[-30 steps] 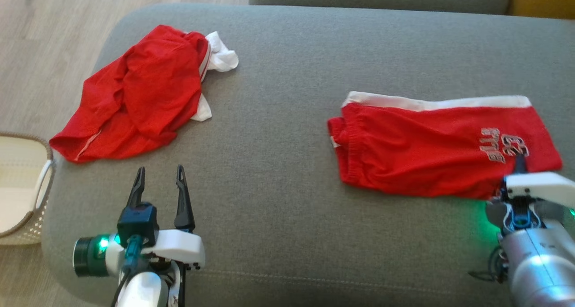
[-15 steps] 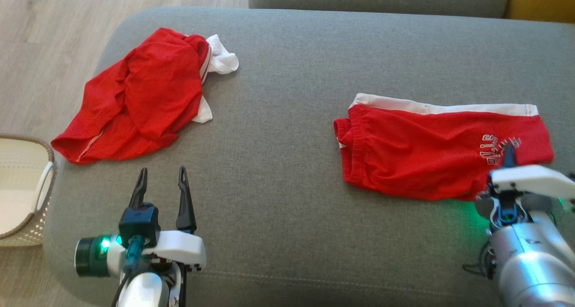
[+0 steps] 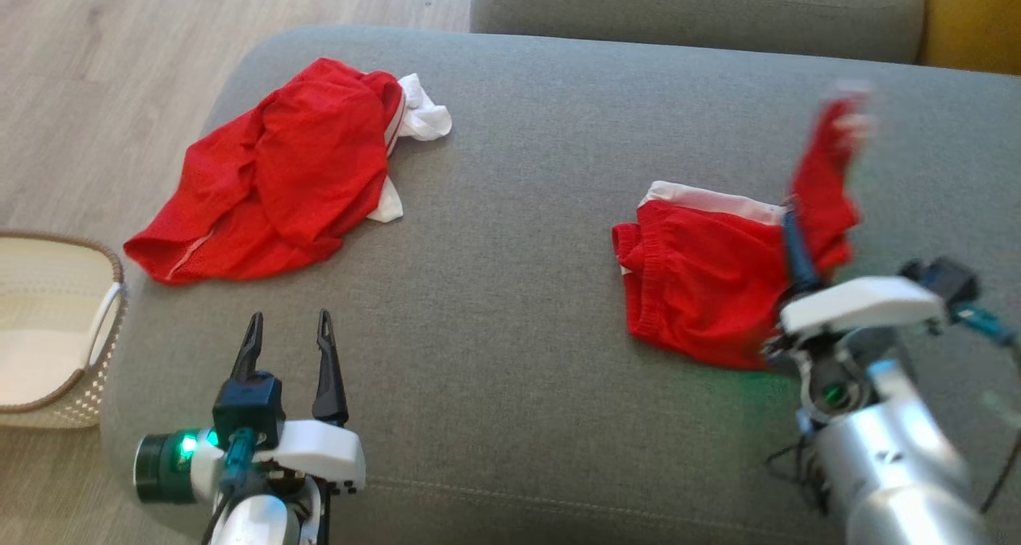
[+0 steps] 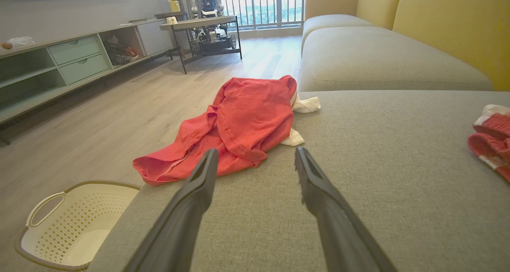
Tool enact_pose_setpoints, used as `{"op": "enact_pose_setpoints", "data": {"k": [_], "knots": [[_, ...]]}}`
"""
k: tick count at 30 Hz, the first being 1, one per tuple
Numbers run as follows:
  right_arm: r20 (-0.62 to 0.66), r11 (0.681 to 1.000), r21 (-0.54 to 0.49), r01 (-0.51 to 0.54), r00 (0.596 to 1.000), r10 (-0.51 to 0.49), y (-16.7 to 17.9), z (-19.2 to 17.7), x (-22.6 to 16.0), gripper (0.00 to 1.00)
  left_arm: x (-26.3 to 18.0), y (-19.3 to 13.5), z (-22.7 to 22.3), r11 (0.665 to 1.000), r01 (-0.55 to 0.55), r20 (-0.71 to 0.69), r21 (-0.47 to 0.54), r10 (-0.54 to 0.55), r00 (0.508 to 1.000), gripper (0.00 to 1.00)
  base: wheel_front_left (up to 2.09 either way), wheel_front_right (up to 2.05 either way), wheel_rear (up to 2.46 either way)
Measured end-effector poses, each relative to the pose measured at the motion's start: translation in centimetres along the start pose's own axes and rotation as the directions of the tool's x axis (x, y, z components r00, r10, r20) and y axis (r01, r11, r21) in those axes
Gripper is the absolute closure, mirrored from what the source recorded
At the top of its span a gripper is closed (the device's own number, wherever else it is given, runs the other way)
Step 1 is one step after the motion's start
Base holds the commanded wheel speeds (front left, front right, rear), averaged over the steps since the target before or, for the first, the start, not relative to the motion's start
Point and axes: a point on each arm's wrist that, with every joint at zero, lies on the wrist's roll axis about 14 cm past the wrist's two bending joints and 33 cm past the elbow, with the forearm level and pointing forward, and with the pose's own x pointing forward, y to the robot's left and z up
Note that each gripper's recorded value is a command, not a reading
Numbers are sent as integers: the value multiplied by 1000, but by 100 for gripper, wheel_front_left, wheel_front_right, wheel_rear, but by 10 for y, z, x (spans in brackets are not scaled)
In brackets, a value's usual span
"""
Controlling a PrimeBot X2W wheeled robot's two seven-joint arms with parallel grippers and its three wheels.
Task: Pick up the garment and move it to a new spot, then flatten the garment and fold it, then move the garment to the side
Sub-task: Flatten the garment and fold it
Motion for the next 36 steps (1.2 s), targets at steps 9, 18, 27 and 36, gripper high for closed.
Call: {"op": "enact_pose_setpoints", "data": {"k": [9, 18, 27, 36], "knots": [[-171, 995, -11, -104, 980, 100, 27, -70, -15, 100, -6, 13, -3, 999, -39, -10, 3, 39, 999, 0, 0, 0, 0], [-258, 996, -46, -72, 964, 58, 13, -102, -23, 38, -8, 18, -8, 999, -54, -25, 7, 54, 998, 0, 0, 0, 0], [-290, 992, -41, -116, 952, 99, 25, -114, -27, 0, -7, 15, -10, 999, -46, -32, 8, 47, 998, 0, 0, 0, 0], [-365, 989, -62, -133, 925, 101, 24, -134, -35, 0, -6, 10, -13, 999, -34, -43, 9, 35, 998, 0, 0, 0, 0]]}}
